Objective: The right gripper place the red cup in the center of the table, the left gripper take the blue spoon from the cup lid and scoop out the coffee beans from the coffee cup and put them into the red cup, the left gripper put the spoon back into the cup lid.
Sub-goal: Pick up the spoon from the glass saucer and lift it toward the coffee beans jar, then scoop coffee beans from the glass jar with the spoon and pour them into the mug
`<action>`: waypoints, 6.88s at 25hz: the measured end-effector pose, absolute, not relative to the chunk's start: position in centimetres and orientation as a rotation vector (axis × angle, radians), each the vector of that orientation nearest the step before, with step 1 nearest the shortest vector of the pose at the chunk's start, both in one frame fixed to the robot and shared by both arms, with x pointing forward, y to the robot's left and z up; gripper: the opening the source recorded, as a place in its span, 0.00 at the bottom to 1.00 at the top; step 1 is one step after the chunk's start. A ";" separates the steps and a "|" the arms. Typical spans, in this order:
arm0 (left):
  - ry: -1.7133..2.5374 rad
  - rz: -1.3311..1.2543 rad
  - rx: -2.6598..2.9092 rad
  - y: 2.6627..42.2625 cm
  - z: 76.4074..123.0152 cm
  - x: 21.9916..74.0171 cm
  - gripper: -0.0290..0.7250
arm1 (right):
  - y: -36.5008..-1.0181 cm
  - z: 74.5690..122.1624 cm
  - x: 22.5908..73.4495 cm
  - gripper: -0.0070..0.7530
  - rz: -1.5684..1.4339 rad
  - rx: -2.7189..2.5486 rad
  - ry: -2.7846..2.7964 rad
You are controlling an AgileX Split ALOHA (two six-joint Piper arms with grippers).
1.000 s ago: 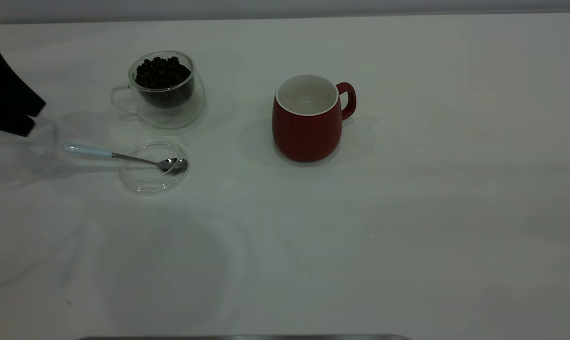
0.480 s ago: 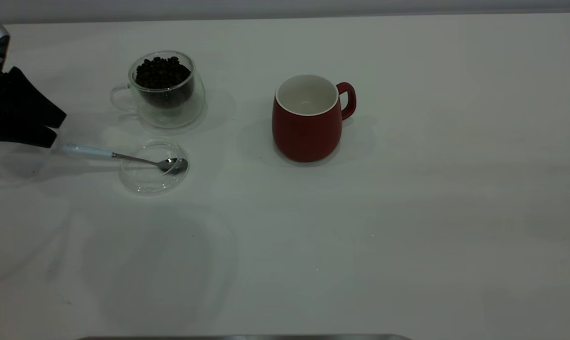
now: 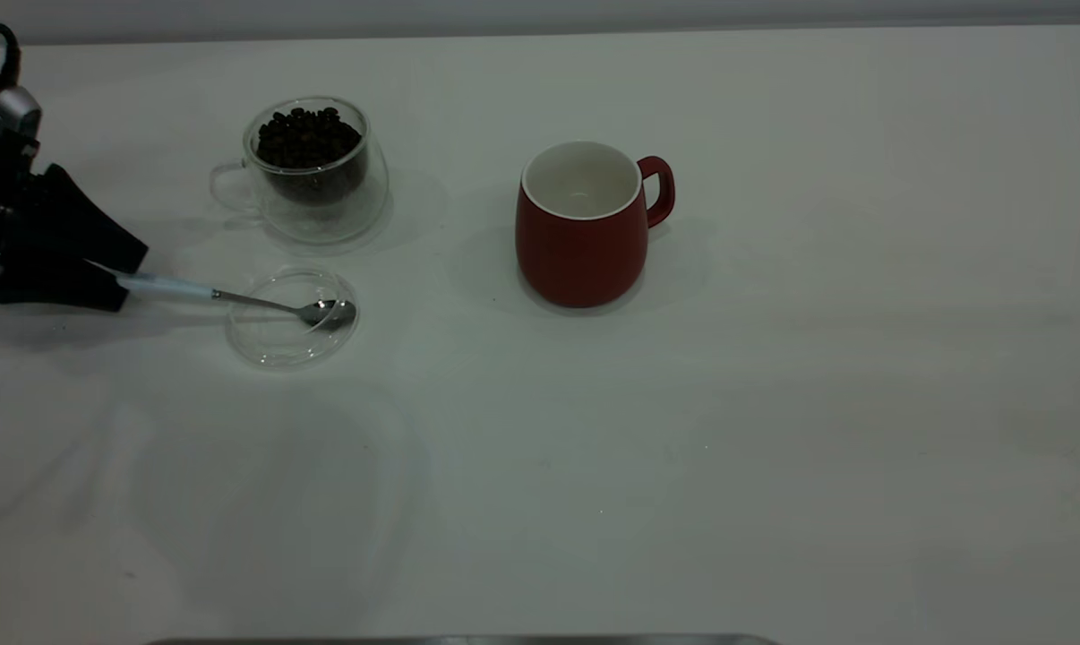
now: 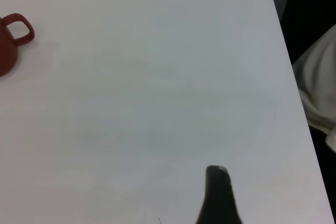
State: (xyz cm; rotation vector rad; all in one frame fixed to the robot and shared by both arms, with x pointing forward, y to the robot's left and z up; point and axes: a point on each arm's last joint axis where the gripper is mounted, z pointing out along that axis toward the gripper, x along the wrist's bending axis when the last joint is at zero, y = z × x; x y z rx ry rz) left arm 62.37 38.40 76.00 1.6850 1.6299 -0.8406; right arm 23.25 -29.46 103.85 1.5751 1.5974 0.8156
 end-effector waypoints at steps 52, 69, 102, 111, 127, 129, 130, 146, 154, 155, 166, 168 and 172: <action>1.552 -0.907 1.564 35.2 73.9 62.8 0.54 | -29.5 103.8 23.3 0.79 0.816 1.575 1.597; 1.604 -0.969 1.601 35.4 73.6 62.2 0.60 | -29.5 103.8 23.3 0.79 0.816 1.575 1.597; 1.632 -0.983 1.521 35.2 73.9 62.5 0.22 | -29.5 103.8 23.3 0.79 0.816 1.575 1.597; 1.631 -0.958 1.579 35.6 75.5 62.9 0.20 | -29.5 103.8 23.3 0.79 0.816 1.575 1.597; 1.776 -0.930 1.598 36.4 80.3 63.7 0.20 | -29.5 103.8 23.3 0.79 0.816 1.575 1.597; 1.773 -0.910 1.605 36.5 81.1 63.8 0.20 | -29.5 103.8 23.3 0.79 0.816 1.575 1.597; 1.776 -0.898 1.603 36.5 81.6 63.9 0.20 | -29.5 103.8 23.3 0.79 0.816 1.575 1.597; 1.541 -0.618 1.626 36.3 90.2 65.4 0.20 | -29.5 103.8 23.3 0.79 0.816 1.575 1.597; 1.391 -0.469 1.751 36.5 89.9 65.7 0.20 | -29.5 103.8 23.3 0.79 0.816 1.575 1.597; 1.372 -0.445 1.769 36.6 89.7 65.7 0.20 | -29.5 103.8 23.3 0.79 0.816 1.575 1.597; 1.286 -0.227 1.789 36.9 87.1 67.1 0.20 | -29.5 103.8 23.3 0.79 0.816 1.575 1.597; 1.263 -0.206 1.798 36.7 86.8 67.3 0.20 | -29.5 103.8 23.3 0.79 0.816 1.575 1.597; 1.208 -0.201 1.845 35.4 85.8 67.5 0.20 | -29.5 103.8 23.3 0.79 0.815 1.575 1.597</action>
